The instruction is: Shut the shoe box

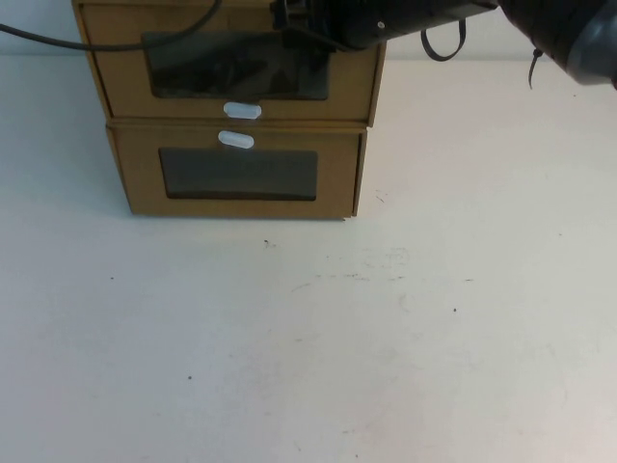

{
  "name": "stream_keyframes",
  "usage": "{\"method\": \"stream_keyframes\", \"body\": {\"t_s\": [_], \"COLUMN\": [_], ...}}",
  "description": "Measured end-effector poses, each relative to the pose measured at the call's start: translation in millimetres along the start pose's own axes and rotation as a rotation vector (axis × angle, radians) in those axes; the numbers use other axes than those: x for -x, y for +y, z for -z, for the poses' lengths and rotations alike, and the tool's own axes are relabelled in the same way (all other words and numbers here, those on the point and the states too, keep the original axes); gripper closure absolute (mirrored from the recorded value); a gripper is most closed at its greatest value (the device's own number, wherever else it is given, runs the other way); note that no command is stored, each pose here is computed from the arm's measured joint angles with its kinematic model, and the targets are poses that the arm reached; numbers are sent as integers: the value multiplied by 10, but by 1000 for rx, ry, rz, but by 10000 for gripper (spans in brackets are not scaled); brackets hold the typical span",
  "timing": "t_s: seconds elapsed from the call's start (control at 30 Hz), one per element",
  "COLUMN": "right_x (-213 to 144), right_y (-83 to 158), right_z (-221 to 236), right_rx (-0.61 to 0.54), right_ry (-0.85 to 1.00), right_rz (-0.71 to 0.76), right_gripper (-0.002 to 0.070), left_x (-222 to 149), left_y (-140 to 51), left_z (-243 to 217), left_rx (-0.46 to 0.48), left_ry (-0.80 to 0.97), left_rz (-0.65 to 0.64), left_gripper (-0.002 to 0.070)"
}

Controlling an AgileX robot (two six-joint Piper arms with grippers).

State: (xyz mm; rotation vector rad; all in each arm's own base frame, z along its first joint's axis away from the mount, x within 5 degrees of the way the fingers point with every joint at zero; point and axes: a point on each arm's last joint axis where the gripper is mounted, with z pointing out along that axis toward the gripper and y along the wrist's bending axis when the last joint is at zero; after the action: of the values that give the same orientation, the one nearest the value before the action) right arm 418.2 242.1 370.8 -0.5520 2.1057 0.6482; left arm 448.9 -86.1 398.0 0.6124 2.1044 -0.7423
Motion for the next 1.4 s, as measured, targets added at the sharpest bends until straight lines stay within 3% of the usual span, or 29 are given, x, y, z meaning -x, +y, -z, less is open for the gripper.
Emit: {"method": "stream_keyframes", "body": {"t_s": [0.27, 0.67, 0.9, 1.03, 1.2, 1.4], "right_x": [18, 99, 193, 249, 28, -734], "right_y": [18, 261, 391, 454, 524, 551], "right_z": [51, 642, 1369, 1920, 2555, 3042], "right_rx": [23, 89, -19, -138, -241, -279], "right_ry": [27, 164, 181, 104, 67, 58], "right_rz": [-4, 73, 141, 154, 113, 51], "right_gripper": [687, 687, 687, 687, 687, 687], "left_x": [21, 262, 388, 391, 251, -199], "left_y": [-38, -330, -653, -855, -1050, -1372], "left_z": [37, 431, 1023, 1283, 1494, 1791], "left_rx": [-12, 7, 195, 226, 243, 268], "left_ry": [10, -37, -70, -100, -129, -181], "left_rz": [-15, -131, -228, -245, -225, -227], "left_gripper": [680, 680, 680, 680, 680, 680]}}
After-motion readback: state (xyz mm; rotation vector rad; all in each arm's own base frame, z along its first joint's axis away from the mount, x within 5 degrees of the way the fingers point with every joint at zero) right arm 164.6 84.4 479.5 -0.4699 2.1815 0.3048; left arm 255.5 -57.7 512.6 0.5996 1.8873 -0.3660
